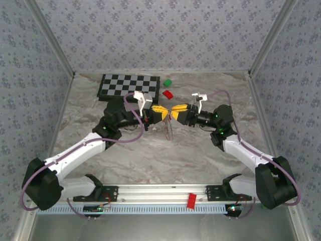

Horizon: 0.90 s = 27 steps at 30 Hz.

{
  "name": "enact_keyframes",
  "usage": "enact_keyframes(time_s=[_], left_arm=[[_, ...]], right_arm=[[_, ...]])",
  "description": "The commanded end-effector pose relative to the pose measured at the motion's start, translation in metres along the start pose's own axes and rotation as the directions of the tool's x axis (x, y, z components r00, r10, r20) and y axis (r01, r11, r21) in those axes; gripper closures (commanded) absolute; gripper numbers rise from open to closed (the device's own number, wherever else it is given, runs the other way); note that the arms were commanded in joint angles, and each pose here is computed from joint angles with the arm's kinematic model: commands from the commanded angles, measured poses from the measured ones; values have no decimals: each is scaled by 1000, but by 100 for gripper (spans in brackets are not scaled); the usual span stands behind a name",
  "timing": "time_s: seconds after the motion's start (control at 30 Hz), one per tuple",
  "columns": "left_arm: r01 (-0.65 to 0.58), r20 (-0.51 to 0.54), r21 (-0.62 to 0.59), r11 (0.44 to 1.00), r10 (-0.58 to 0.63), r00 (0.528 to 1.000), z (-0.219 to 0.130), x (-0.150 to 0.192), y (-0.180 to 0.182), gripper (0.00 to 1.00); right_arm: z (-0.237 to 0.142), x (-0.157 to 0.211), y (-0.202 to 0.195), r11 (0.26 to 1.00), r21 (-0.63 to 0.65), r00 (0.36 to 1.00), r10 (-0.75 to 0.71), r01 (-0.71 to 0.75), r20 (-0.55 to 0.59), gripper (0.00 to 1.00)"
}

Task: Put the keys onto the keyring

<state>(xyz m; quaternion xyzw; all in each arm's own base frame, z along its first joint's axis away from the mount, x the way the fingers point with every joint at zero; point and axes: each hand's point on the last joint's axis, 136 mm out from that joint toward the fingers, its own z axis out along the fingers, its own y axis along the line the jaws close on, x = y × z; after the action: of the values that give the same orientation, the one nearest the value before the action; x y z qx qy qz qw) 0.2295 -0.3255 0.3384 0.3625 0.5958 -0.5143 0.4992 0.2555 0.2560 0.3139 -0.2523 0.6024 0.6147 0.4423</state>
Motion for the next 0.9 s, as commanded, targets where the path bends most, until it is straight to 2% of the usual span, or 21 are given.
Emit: enact_keyframes(time_s=[0.0, 0.33, 0.6, 0.87], left_arm=[[-55, 55, 23, 998, 53, 997, -2, -21, -12, 100], [-56, 51, 18, 998, 55, 997, -2, -22, -12, 100], [-56, 46, 15, 998, 56, 997, -1, -20, -11, 100], [-58, 46, 16, 998, 57, 997, -1, -21, -11, 100]], right_arm=[[-5, -13, 11, 999, -29, 998, -40, 42, 46, 63], [-14, -23, 13, 998, -16, 994, -51, 53, 100, 63], [-8, -16, 29, 994, -92, 997, -63, 67, 50, 63], [0, -6, 29, 992, -113, 998, -59, 59, 1, 71]])
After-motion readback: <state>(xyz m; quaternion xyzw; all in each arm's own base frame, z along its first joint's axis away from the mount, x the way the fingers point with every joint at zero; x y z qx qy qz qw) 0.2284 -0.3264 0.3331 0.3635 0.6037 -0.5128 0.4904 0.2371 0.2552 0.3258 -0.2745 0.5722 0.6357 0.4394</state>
